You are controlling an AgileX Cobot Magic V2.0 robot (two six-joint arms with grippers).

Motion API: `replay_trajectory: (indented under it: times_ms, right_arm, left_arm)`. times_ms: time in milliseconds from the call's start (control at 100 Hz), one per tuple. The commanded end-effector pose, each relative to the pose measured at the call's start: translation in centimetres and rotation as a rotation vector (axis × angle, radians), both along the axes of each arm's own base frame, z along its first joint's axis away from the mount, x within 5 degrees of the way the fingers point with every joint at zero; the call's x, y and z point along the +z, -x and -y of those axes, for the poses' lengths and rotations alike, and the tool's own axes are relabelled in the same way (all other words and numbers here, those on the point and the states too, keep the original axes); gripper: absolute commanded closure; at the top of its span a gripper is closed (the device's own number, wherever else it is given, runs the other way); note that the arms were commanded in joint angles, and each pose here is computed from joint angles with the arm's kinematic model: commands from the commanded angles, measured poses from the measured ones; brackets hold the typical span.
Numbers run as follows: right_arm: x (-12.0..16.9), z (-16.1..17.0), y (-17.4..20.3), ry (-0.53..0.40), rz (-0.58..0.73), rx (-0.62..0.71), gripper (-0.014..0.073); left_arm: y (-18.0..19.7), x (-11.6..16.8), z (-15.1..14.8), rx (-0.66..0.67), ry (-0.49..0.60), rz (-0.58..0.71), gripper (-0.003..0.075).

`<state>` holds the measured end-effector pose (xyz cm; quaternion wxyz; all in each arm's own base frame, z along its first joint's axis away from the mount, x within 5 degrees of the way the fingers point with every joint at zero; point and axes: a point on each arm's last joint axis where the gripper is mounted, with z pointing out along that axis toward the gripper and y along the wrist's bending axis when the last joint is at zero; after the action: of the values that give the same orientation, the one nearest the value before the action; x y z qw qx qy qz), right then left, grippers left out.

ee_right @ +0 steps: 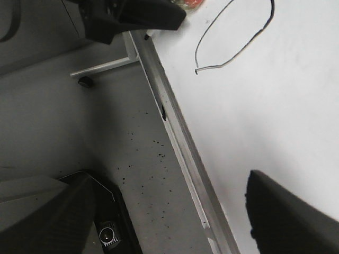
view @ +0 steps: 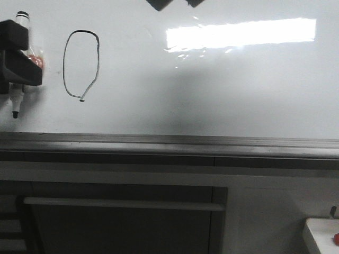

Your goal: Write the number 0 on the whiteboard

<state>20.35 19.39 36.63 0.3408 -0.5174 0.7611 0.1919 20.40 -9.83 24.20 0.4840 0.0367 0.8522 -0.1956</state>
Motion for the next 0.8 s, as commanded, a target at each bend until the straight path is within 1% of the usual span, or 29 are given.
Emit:
replay_trajectory:
  times_ms: [0,20,40,50,60,70,90,100,110,120,130,140,160,170,190,220,240,350,440,510,650,700,720,790]
  right_arm:
    - [2.2,0.7,0.6,-0.076,0.055,-0.025,0.0153]
    - [2.4,0.8,0.6,-0.08,0.057,-0.029,0.0185]
    - [2.4,0.9,0.6,-0.081,0.059,-0.032,0.0243]
    - [2.5,1.0,0.7,-0.084,0.062,-0.031,0.0288]
    - [2.6,1.0,0.7,-0.085,0.064,-0.033,0.0312]
    - [2.7,1.1,0.8,-0.085,0.068,-0.033,0.0362]
    - [2.8,1.2,0.8,-0.088,0.072,-0.037,0.0415]
    - [2.9,1.3,0.9,-0.088,0.073,-0.037,0.047]
    - [2.9,1.4,0.9,-0.09,0.075,-0.04,0.0497]
    - [3.1,1.5,1.0,-0.094,0.08,-0.04,0.0551]
    - [3.2,1.5,1.1,-0.096,0.083,-0.04,0.0578]
    - [3.3,1.7,1.2,-0.099,0.087,-0.041,0.063]
    - [3.5,1.8,1.4,-0.102,0.095,-0.041,0.0678]
    - [3.6,1.9,1.4,-0.104,0.098,-0.041,0.0669]
    - [3.9,2.0,1.7,-0.111,0.106,-0.041,0.0662]
    - [4.3,2.3,2.0,-0.121,0.119,-0.042,0.0653]
    - [4.5,2.5,2.3,-0.129,0.13,-0.043,0.0651]
    - [5.7,3.9,4.0,-0.192,0.207,-0.065,0.065]
    - [6.4,5.6,5.6,-0.279,0.311,-0.113,0.065]
    - [6.2,7.1,7.1,-0.349,0.392,-0.16,0.065]
    - [4.0,10.4,10.4,-0.468,0.532,-0.244,0.0651]
    - [2.4,11.5,11.6,-0.488,0.555,-0.261,0.0651]
    - [2.2,12.0,12.2,-0.505,0.574,-0.266,0.0651]
    - [0.2,13.3,13.8,-0.535,0.604,-0.279,0.0651]
  left_arm:
    - [0.3,3.0,-0.4,0.016,0.057,0.14,0.0372]
    - [0.5,3.1,-0.5,0.014,0.059,0.144,0.0378]
    - [0.7,3.4,-0.5,0.013,0.065,0.154,0.0389]
    - [0.9,3.6,-0.6,0.012,0.068,0.159,0.0394]
    - [1.0,3.7,-0.6,0.011,0.07,0.162,0.0406]
    - [1.1,4.0,-0.7,0.011,0.075,0.171,0.0414]
    - [1.3,4.2,-0.8,0.009,0.079,0.176,0.0441]
    - [1.5,4.4,-0.9,0.007,0.083,0.182,0.0463]
    - [1.6,4.5,-0.9,0.005,0.082,0.187,0.0475]
    - [1.8,4.7,-1.0,0.002,0.083,0.195,0.0487]
    - [1.9,4.8,-1.0,0.0,0.083,0.2,0.0514]
    - [2.1,5.1,-1.1,-0.003,0.084,0.211,0.0528]
    - [2.3,5.3,-1.2,-0.011,0.076,0.221,0.0572]
    - [2.6,5.5,-1.3,-0.017,0.072,0.233,0.0602]
    - [2.9,5.8,-1.4,-0.025,0.067,0.251,0.0632]
    - [3.4,6.3,-1.6,-0.033,0.065,0.27,0.0708]
    - [3.8,6.6,-1.8,-0.036,0.068,0.284,0.0743]
    - [5.8,8.4,-2.7,-0.049,0.082,0.379,0.0741]
    - [7.8,9.6,-3.6,-0.062,0.071,0.476,0.0741]
    - [9.3,10.3,-4.3,-0.066,0.068,0.544,0.0741]
    - [12.0,10.4,-5.6,-0.091,0.0,0.597,0.0741]
    - [12.8,10.1,-6.0,-0.095,-0.012,0.604,0.0741]
    - [13.1,9.9,-6.1,-0.096,-0.016,0.606,0.0741]
    - [14.1,9.3,-6.6,-0.095,-0.011,0.624,0.0741]
